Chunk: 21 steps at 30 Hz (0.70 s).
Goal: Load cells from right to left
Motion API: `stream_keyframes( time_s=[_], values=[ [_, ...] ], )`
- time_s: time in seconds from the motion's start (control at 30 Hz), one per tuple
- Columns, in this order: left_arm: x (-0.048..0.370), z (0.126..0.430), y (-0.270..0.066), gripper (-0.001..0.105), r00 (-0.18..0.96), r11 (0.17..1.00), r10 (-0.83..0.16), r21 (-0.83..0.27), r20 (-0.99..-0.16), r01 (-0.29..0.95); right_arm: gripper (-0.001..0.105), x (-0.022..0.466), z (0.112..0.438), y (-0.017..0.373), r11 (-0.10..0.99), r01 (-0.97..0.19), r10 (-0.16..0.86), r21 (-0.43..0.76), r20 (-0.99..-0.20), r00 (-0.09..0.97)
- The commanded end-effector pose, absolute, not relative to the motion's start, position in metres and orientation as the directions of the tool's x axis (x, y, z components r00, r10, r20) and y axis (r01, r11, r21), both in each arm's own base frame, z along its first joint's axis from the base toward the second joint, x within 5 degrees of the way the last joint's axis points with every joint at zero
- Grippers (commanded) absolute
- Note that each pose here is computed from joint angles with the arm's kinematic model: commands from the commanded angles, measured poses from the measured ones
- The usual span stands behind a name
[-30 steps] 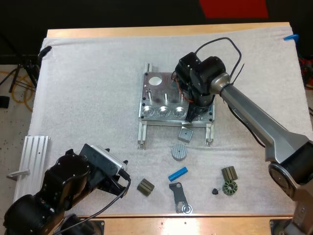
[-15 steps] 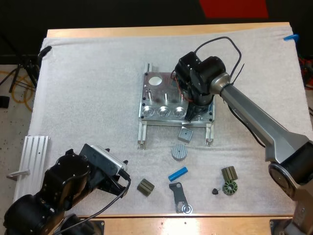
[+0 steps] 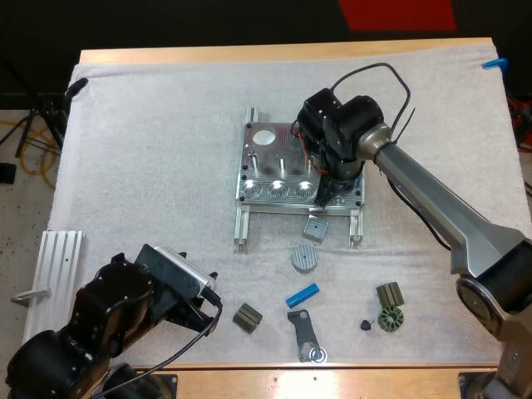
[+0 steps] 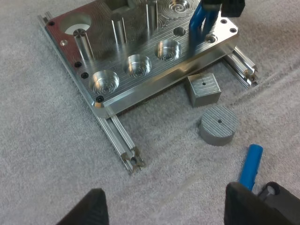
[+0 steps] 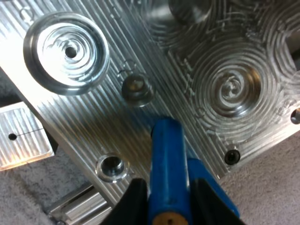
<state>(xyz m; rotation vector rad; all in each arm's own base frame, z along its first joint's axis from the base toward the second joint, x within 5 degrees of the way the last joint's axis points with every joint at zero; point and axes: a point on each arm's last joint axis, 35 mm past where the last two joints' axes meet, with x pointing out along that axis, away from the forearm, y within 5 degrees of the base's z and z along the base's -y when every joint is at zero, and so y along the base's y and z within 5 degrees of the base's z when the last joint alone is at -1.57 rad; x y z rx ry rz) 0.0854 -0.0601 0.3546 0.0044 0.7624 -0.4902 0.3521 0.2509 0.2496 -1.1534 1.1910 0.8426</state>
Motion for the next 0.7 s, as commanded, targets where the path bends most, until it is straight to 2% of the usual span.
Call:
stream_keyframes(
  time_s=[0.0, 0.17, 0.37, 0.67],
  values=[
    [0.084, 0.357, -0.060, 0.053, 0.622, 0.885, -0.433, -0.175, -0.653, 0.432, 0.001, 0.353, 0.252, 0.252, 0.248, -0.943, -0.057, -0.223, -0.975, 0.216],
    [0.084, 0.357, -0.060, 0.053, 0.622, 0.885, -0.433, -0.175, -0.653, 0.432, 0.001, 0.354, 0.248, 0.253, 0.247, -0.944, -0.062, -0.219, -0.976, 0.210],
    [0.084, 0.357, -0.060, 0.053, 0.622, 0.885, -0.433, -0.175, -0.653, 0.432, 0.001, 0.353, 0.235, 0.251, 0.240, -0.955, -0.102, -0.175, -0.983, 0.155],
    [0.084, 0.357, -0.060, 0.053, 0.622, 0.885, -0.433, -0.175, -0.653, 0.432, 0.001, 0.356, 0.233, 0.254, 0.243, -0.950, -0.083, -0.196, -0.980, 0.181]
  ],
)
